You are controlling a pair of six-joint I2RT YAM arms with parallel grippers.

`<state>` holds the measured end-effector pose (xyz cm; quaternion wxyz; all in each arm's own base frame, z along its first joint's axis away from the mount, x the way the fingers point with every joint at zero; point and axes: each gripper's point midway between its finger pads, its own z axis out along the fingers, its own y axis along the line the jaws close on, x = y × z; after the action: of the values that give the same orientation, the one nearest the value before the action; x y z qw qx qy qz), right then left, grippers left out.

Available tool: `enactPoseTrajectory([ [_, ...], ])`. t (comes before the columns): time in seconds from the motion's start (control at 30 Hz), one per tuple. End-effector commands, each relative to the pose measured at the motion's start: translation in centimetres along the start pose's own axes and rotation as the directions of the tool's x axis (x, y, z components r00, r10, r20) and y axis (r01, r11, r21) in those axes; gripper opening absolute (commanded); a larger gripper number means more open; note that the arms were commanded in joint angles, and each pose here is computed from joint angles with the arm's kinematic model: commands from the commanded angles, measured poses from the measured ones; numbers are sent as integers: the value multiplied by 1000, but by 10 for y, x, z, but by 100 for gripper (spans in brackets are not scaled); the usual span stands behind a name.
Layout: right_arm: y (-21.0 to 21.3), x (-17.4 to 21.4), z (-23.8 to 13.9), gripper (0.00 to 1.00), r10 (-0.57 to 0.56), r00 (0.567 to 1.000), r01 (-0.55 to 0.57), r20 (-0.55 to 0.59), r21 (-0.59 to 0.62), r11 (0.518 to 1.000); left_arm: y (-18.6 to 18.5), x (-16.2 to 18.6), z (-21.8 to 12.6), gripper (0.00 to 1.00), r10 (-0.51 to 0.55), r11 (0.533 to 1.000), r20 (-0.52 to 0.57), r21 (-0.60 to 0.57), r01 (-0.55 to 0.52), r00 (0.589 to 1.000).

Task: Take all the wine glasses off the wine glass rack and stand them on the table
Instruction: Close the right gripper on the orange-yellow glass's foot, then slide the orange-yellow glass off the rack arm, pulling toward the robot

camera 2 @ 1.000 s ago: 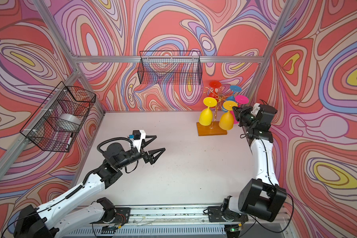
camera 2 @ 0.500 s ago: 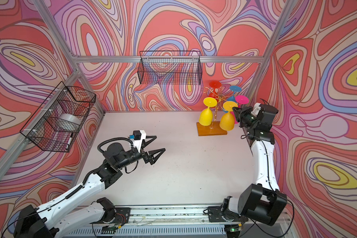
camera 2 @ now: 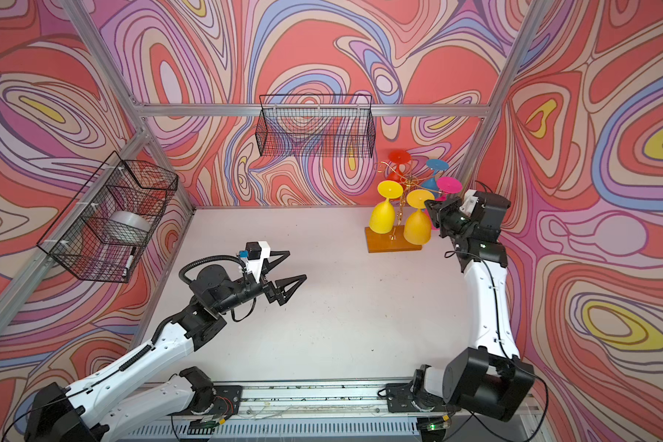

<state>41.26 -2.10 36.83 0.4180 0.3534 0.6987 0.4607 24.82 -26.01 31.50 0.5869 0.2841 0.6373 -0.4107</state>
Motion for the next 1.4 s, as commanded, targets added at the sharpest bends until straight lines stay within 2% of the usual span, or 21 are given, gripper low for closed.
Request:
enactPoseTrajectory([
  [0.0,15,4,1,0,-46,999,46,2,-22,999,-4,-20,-3,99,34,999,46,3,-34,998],
  [0.47,32,-8,17,0,-57,998,57,15,-27,998,-4,-19,-4,99,47,999,39,3,-47,998],
  [1.37,27,-31,25,0,9,995,-10,103,7,1000,-6,-11,0,98,49,998,13,25,-49,999],
])
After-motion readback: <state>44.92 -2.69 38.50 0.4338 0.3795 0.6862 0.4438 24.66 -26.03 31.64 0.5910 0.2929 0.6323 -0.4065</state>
